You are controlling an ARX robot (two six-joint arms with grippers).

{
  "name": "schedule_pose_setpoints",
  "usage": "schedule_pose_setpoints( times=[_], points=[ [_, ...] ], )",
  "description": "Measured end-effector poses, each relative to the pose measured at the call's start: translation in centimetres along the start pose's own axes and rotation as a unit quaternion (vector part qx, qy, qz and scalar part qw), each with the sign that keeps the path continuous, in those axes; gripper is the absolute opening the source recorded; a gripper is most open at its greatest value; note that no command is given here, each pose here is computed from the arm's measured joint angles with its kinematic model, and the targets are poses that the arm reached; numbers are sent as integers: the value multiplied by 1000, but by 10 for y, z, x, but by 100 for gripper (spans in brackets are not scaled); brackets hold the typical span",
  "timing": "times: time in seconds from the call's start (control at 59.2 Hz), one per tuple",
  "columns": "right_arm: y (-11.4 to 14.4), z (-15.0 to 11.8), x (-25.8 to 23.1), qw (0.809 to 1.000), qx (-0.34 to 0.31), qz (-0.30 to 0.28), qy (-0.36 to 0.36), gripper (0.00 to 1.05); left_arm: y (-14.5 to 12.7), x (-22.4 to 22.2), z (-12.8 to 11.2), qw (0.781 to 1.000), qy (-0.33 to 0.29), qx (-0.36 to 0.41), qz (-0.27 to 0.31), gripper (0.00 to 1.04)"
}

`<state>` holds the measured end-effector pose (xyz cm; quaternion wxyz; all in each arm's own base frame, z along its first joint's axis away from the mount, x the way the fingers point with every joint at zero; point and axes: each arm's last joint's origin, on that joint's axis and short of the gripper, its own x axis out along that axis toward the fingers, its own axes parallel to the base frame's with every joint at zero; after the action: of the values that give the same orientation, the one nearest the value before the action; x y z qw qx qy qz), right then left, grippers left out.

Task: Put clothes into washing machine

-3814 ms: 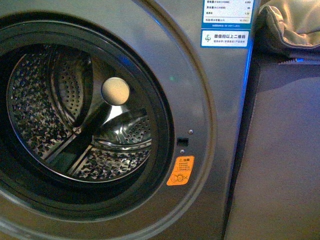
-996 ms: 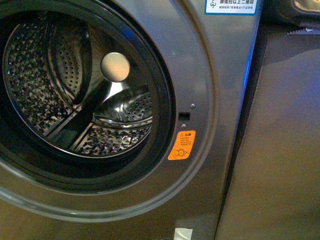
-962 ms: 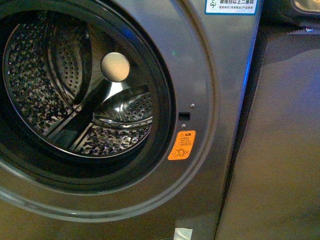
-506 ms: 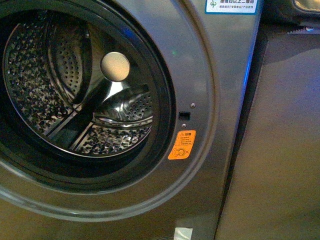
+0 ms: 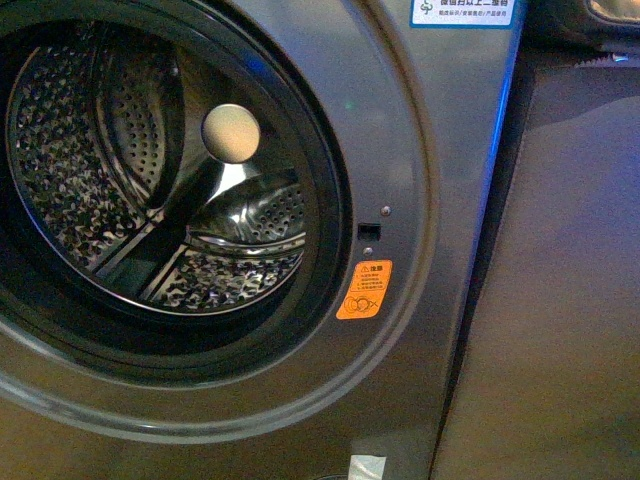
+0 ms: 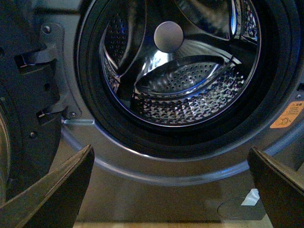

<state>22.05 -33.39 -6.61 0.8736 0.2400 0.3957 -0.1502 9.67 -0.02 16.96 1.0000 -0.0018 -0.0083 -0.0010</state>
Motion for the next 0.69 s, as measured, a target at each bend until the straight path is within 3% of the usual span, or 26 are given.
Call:
schedule_pose_setpoints(
  times=[0.169, 0.405, 0.557, 0.692],
  points=[
    [18, 36, -60, 997, -22, 39, -68, 14, 0, 0, 0, 1000, 0, 0, 0, 98],
    [62, 87, -166, 977, -78, 94, -175, 14, 0, 0, 0, 1000, 0, 0, 0, 98],
    [91, 117, -227, 956, -120, 117, -240, 14, 0, 0, 0, 1000, 0, 0, 0, 98],
    [132, 157, -302, 918, -180, 142, -322, 14, 0, 0, 0, 1000, 0, 0, 0, 98]
  ],
)
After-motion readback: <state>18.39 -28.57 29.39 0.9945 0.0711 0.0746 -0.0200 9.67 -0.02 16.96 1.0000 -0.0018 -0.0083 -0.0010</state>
